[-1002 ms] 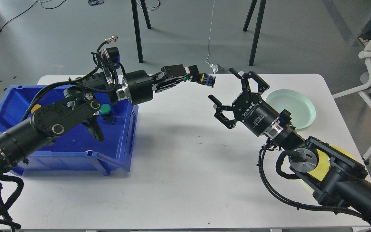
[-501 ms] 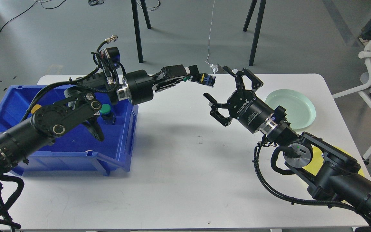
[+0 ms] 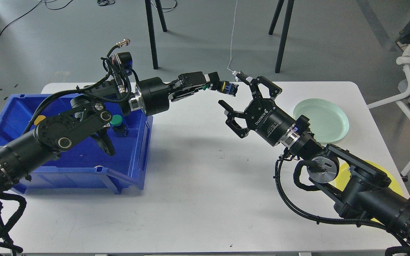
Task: Pass button and place on color plate
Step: 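Close the right gripper on the green button held by the left gripper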
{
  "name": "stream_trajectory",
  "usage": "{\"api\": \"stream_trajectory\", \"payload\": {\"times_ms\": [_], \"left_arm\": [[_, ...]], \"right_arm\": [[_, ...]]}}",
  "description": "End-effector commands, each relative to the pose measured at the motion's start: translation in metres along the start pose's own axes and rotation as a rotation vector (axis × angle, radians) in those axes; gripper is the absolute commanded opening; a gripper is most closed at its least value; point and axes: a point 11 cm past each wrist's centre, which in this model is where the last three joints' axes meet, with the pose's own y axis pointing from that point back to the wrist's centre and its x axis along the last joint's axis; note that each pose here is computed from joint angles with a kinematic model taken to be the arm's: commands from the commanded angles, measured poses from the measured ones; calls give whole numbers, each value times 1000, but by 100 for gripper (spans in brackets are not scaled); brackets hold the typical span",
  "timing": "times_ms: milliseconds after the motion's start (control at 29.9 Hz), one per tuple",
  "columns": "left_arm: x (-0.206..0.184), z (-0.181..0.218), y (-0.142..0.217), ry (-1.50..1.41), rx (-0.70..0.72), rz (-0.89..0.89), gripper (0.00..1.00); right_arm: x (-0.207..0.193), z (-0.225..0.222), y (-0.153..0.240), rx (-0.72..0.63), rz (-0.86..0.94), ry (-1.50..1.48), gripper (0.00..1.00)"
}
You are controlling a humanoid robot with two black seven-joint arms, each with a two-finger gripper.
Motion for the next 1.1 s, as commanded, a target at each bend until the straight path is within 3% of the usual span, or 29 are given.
{"api": "stream_trajectory", "payload": {"times_ms": [0, 134, 367, 535, 869, 1069], "left_arm": [[0, 0, 0, 0, 0, 1, 14], [0, 0, 0, -1, 0, 3, 14], [0, -1, 0, -1, 2, 2, 15], [0, -1, 0, -2, 3, 2, 15], [0, -1, 0, -2, 3, 2, 15], [0, 0, 0, -1, 0, 3, 15]], "right_arm": [[1, 2, -1, -5, 3, 3, 63], [1, -1, -3, -5, 2, 11, 56], [0, -2, -7, -3, -4, 15, 54], [0, -1, -7, -10, -3, 17, 44], [-2, 6, -6, -35, -10, 19, 11], [-2, 7, -6, -35, -9, 18, 4]]}}
